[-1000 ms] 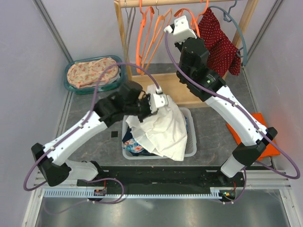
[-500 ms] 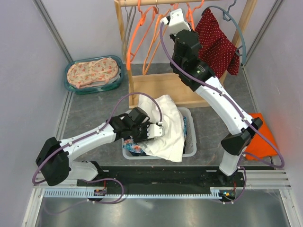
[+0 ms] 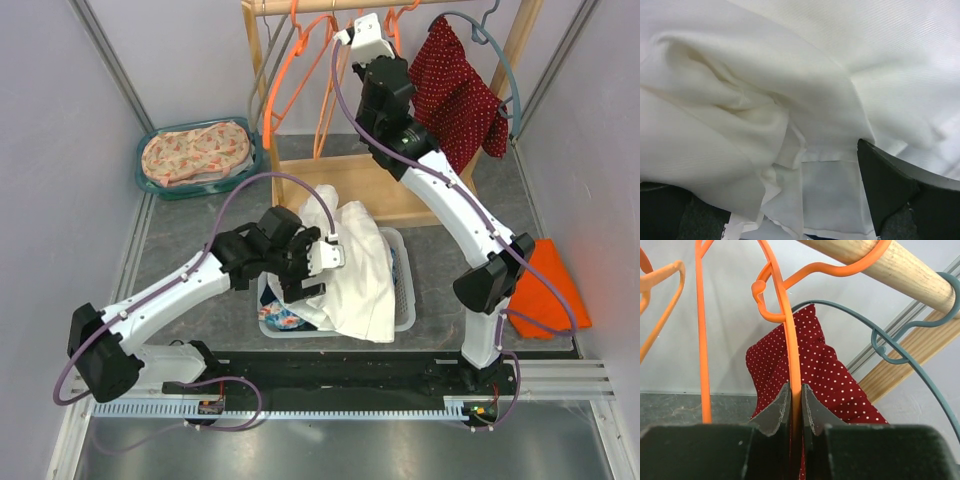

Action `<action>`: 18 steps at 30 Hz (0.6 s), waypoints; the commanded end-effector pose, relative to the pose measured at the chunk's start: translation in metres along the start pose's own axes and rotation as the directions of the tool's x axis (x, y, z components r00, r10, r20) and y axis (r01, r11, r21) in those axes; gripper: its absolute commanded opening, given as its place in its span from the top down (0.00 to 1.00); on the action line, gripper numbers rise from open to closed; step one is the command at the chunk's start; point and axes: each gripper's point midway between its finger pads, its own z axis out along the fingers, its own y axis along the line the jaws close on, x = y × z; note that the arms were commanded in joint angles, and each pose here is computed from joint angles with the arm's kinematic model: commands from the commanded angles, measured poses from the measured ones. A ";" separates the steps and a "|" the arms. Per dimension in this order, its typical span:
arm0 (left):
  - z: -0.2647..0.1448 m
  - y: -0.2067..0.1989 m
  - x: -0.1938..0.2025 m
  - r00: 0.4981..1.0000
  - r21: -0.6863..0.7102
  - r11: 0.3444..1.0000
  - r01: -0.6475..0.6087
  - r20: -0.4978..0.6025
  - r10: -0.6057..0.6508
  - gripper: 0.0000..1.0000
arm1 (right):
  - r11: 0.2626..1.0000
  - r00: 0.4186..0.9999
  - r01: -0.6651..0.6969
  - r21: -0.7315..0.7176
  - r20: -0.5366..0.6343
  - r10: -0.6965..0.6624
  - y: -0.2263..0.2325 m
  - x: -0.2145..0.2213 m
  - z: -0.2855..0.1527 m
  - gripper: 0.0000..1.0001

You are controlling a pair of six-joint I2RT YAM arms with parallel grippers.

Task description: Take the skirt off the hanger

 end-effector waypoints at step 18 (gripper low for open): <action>-0.157 -0.001 -0.140 0.931 -0.012 1.000 -0.004 0.364 0.008 0.00 | 0.976 0.987 0.161 -0.148 0.003 -0.163 0.089 0.011 -0.054 0.74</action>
